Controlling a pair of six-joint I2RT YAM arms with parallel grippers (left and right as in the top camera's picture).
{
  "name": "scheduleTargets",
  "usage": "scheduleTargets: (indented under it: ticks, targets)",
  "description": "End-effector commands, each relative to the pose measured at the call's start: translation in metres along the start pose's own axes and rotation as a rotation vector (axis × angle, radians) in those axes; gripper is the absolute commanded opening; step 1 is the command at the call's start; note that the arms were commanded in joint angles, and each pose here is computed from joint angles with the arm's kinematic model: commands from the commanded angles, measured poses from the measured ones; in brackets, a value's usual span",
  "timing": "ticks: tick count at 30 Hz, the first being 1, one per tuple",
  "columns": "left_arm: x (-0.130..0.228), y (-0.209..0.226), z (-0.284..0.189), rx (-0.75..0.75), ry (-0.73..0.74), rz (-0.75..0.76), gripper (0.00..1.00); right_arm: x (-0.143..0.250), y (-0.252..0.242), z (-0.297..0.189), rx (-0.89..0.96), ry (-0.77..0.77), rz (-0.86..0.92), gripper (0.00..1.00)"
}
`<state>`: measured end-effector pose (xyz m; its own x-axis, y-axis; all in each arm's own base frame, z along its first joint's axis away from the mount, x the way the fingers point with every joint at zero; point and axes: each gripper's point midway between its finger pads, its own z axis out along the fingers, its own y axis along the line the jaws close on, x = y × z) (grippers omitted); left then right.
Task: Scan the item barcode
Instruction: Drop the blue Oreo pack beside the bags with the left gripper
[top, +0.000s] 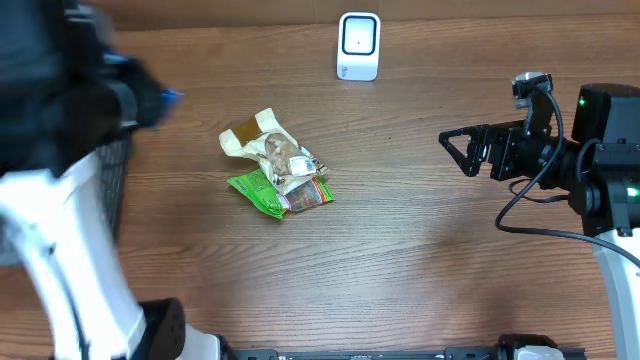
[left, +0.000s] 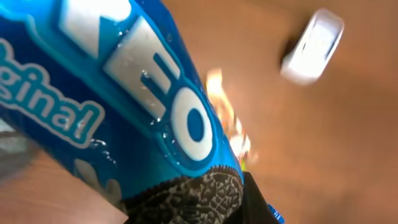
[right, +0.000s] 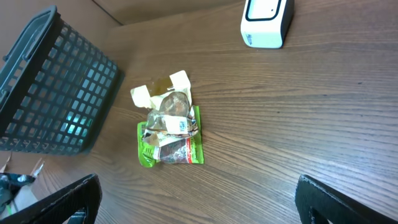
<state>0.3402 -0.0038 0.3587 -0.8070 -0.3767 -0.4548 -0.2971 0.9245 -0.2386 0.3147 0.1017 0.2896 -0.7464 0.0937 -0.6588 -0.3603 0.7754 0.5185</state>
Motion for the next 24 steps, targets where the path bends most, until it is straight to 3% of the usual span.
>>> scheduleTargets:
  ticks: [1, 8, 14, 16, 19, 20, 24]
  targets:
    - [0.036, -0.017, 0.067, -0.073, 0.197, 0.057, 0.04, -0.007, 0.002, -0.004, 0.002, -0.020, -0.011, 1.00]
    - [0.116, -0.023, 0.198, -0.173, 0.439, 0.097, 0.05, -0.007, 0.002, -0.004, 0.002, -0.017, -0.009, 1.00]
    - [0.165, -0.011, 0.256, -0.191, 0.579, 0.063, 0.06, -0.007, 0.002, -0.004, 0.002, -0.017, -0.009, 1.00]
    - [0.174, -0.008, 0.262, -0.197, 0.617, 0.057, 0.23, -0.007, 0.002, -0.004, 0.002, -0.017, -0.009, 1.00]
    - [0.177, -0.007, 0.266, -0.202, 0.632, 0.059, 0.60, -0.007, 0.002, -0.004, 0.002, -0.019, -0.011, 1.00]
    - [0.174, -0.008, 0.266, -0.195, 0.626, 0.067, 0.67, -0.007, 0.002, -0.004, 0.002, -0.020, -0.011, 1.00]
    - [0.150, -0.015, 0.253, -0.170, 0.591, 0.102, 0.70, -0.008, 0.002, -0.004, 0.002, -0.023, -0.014, 1.00]
